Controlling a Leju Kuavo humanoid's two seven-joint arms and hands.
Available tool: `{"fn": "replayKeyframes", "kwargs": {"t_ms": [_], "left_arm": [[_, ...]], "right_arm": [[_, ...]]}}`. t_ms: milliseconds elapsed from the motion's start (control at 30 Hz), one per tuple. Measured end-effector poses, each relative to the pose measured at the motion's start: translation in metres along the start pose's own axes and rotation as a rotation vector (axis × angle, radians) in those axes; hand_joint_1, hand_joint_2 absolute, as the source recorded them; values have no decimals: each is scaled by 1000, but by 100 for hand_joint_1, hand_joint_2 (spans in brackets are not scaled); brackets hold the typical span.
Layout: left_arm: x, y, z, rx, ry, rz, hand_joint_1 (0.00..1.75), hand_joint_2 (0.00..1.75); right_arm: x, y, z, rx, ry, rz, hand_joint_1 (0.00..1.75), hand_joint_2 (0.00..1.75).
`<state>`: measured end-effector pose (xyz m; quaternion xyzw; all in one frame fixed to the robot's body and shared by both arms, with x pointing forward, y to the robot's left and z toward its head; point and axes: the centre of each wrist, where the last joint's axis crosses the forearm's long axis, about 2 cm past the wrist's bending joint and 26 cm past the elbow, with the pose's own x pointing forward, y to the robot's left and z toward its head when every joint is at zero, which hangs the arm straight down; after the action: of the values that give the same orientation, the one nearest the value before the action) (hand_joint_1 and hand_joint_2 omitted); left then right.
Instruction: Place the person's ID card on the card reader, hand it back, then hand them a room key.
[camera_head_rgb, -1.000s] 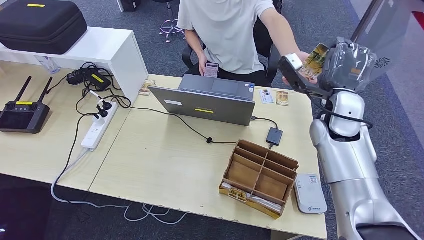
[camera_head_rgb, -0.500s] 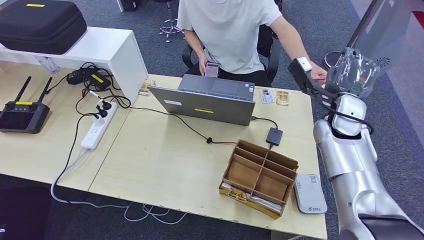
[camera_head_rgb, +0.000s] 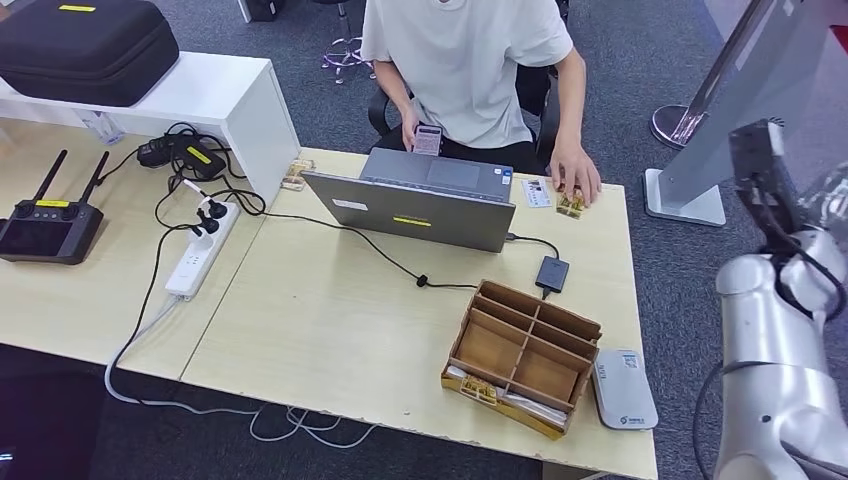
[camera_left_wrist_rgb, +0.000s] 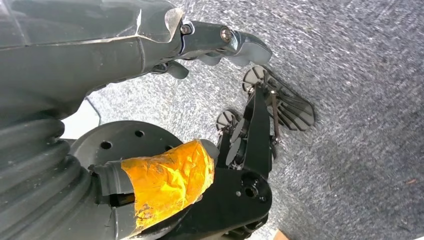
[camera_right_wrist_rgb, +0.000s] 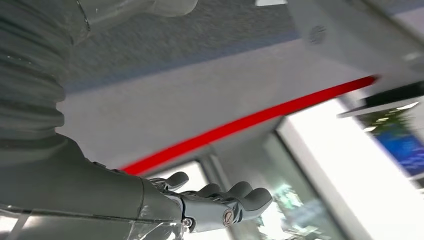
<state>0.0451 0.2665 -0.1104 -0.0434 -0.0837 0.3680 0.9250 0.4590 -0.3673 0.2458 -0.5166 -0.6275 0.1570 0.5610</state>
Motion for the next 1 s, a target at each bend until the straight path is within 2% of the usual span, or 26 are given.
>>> {"fn": "replayKeyframes", "kwargs": {"t_ms": [100, 200, 333, 400, 533, 633, 767, 1000], "left_arm": [[-2, 0, 0, 10, 12, 19, 0, 175], [-5, 0, 0, 15, 24, 27, 0, 175], [-5, -2, 0, 15, 28, 28, 0, 175], [-5, -4, 0, 15, 35, 25, 0, 175], [-13, -6, 1, 24, 64, 22, 0, 175], [-17, -7, 1, 26, 77, 28, 0, 175], [-19, -10, 2, 25, 82, 36, 0, 175], [-19, -12, 2, 23, 83, 43, 0, 175]], "right_arm": [[-73, -19, 9, -68, 154, -76, 0, 175], [-141, -37, 29, -128, 270, -83, 0, 175], [-186, -53, 47, -186, 383, -66, 0, 175], [-219, -66, 63, -223, 457, -49, 0, 175], [-301, -100, 117, -287, 598, 1, 0, 175], [-349, -119, 169, -291, 721, 53, 0, 175], [-379, -130, 219, -277, 829, 91, 0, 175], [-394, -140, 244, -263, 916, 118, 0, 175]]}}
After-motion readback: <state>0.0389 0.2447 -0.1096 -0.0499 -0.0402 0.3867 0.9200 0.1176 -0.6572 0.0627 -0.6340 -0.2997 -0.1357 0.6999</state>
